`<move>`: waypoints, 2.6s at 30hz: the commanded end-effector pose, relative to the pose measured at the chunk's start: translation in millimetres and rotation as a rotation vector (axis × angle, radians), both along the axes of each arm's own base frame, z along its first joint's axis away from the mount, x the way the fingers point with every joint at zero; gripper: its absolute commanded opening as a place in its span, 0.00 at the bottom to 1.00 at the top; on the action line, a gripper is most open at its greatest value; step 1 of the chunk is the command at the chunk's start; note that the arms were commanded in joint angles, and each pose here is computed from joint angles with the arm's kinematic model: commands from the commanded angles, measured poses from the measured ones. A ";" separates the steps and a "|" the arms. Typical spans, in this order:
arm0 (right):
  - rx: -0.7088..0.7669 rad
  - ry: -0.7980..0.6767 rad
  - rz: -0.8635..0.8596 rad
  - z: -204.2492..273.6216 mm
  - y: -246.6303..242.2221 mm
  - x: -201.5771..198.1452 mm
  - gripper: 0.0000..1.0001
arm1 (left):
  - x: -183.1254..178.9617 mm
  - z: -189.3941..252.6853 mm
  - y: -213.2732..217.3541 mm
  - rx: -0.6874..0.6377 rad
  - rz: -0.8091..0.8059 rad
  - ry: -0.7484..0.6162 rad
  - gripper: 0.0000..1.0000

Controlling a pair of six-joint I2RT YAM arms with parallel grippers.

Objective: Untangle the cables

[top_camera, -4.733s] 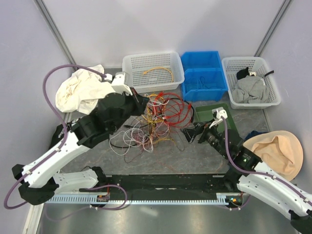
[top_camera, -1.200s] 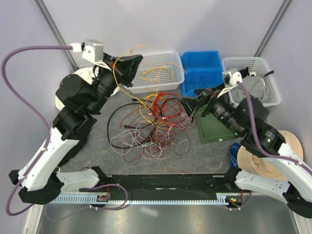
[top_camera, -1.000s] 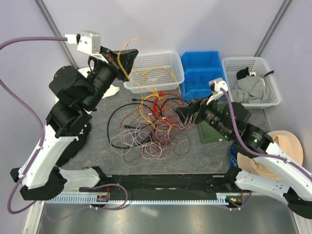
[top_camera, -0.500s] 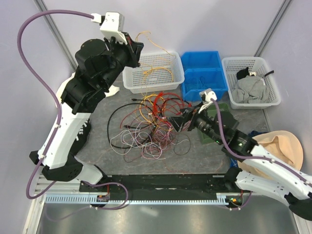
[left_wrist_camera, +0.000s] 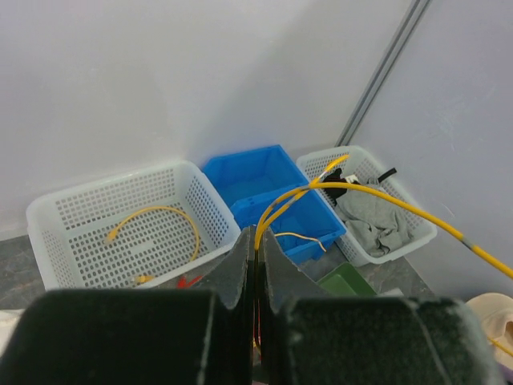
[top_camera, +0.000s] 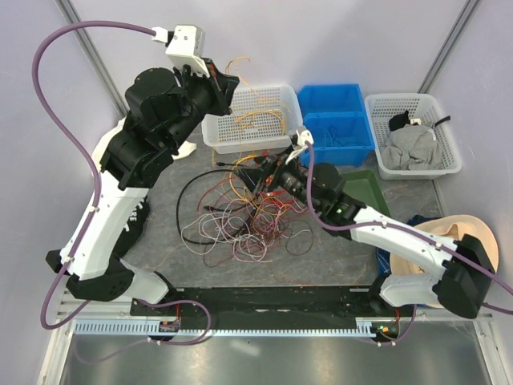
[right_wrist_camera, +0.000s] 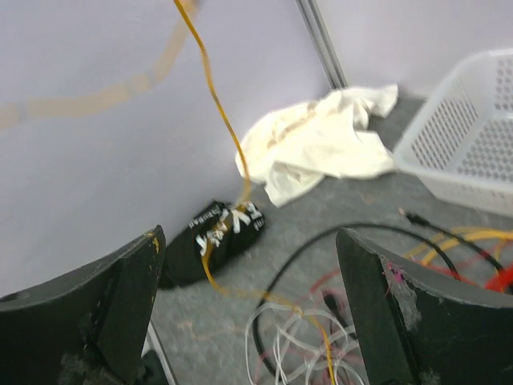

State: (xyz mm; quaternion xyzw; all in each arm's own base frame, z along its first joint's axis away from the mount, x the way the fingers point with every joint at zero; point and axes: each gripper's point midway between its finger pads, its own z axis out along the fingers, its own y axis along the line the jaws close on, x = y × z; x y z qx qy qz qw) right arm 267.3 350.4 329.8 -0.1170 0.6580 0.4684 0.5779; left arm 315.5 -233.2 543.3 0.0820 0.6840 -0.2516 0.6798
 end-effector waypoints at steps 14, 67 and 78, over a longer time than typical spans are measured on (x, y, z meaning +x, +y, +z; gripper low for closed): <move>0.005 -0.010 -0.062 31.0 -3.4 8.8 0.00 | 0.0 -22.2 39.1 0.007 0.139 0.037 0.02; -0.028 0.030 -0.135 178.1 -57.5 -17.8 0.00 | -148.3 -158.6 -52.0 -0.290 -0.650 -0.682 1.00; -0.053 0.078 -0.070 139.9 -47.7 -26.0 0.00 | -119.2 -161.2 -73.7 -0.282 -0.574 -0.732 0.99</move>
